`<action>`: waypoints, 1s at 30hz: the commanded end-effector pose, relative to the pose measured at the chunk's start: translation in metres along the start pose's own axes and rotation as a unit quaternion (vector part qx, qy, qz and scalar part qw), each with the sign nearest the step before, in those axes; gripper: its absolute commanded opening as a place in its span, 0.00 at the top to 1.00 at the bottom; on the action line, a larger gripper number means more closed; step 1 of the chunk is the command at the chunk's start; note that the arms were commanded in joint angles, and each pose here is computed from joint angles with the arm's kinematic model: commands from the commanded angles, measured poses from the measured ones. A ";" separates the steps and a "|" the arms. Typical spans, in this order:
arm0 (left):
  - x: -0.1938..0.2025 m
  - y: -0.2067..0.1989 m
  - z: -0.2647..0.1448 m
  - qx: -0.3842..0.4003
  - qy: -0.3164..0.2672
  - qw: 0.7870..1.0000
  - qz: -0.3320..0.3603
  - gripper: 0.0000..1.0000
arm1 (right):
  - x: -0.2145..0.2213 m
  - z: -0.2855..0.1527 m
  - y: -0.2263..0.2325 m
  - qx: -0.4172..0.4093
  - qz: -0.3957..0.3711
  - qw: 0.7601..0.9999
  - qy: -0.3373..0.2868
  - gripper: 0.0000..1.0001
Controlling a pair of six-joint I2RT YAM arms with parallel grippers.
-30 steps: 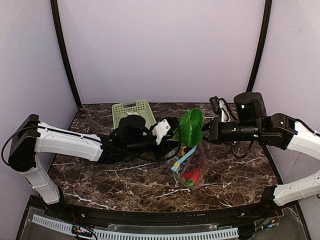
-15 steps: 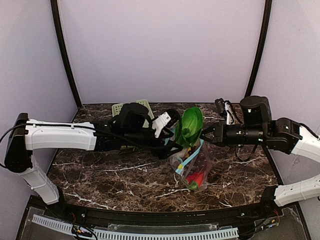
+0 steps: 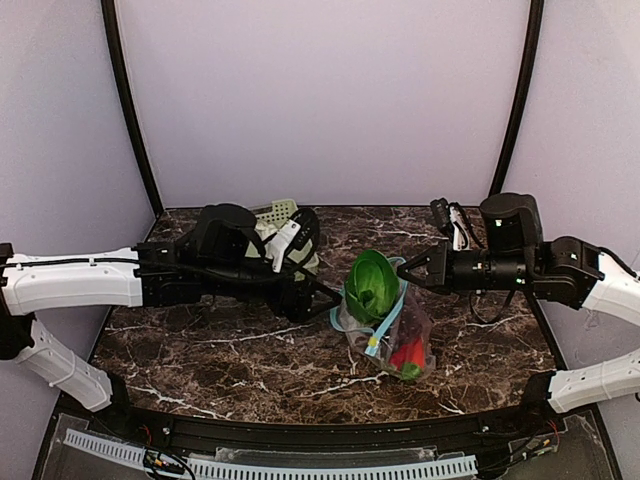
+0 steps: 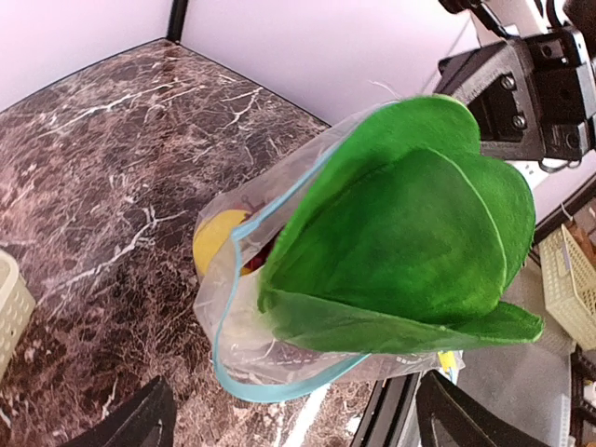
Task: Place the food in the zip-top bag and seal the zipper
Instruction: Place the fake fruit in the zipper food storage bag, then adjust the zipper food storage bag at the center of the board.
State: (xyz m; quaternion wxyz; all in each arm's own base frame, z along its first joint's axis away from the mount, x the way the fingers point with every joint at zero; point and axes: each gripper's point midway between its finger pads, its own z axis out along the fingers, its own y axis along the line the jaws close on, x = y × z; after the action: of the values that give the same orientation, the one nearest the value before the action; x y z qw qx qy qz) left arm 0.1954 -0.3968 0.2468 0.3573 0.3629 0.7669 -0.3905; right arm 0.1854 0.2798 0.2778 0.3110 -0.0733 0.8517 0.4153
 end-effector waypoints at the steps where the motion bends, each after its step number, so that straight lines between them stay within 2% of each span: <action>1: 0.007 0.018 -0.011 -0.042 -0.022 0.993 -0.110 0.09 | -0.015 -0.005 0.019 -0.038 -0.002 0.999 -0.034 0.99; 4: 0.025 0.025 -0.006 -0.050 -0.008 0.985 -0.163 0.09 | -0.015 -0.004 0.021 -0.041 -0.003 0.999 -0.033 0.99; 7: 0.033 0.027 0.002 -0.043 -0.008 0.981 -0.189 0.11 | -0.015 -0.003 0.021 -0.043 -0.002 0.999 -0.033 1.00; 13: 0.048 0.030 0.022 -0.034 0.011 0.975 -0.221 0.27 | -0.015 -0.005 0.023 -0.047 -0.002 0.998 -0.034 1.00; 27: 0.083 0.027 0.055 0.008 0.051 0.960 -0.275 0.43 | -0.018 -0.007 0.024 -0.048 -0.003 0.998 -0.040 0.99; 30: 0.087 0.022 0.057 0.027 0.051 0.956 -0.286 0.53 | -0.018 -0.007 0.023 -0.046 -0.003 0.998 -0.041 0.99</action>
State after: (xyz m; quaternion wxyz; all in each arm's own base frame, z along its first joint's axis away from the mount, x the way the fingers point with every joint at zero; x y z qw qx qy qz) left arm 0.1949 -0.4092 0.1423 0.2022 0.1619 0.8554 -0.4485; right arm 0.1852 0.2799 0.2755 0.3092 -0.0731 0.8528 0.4144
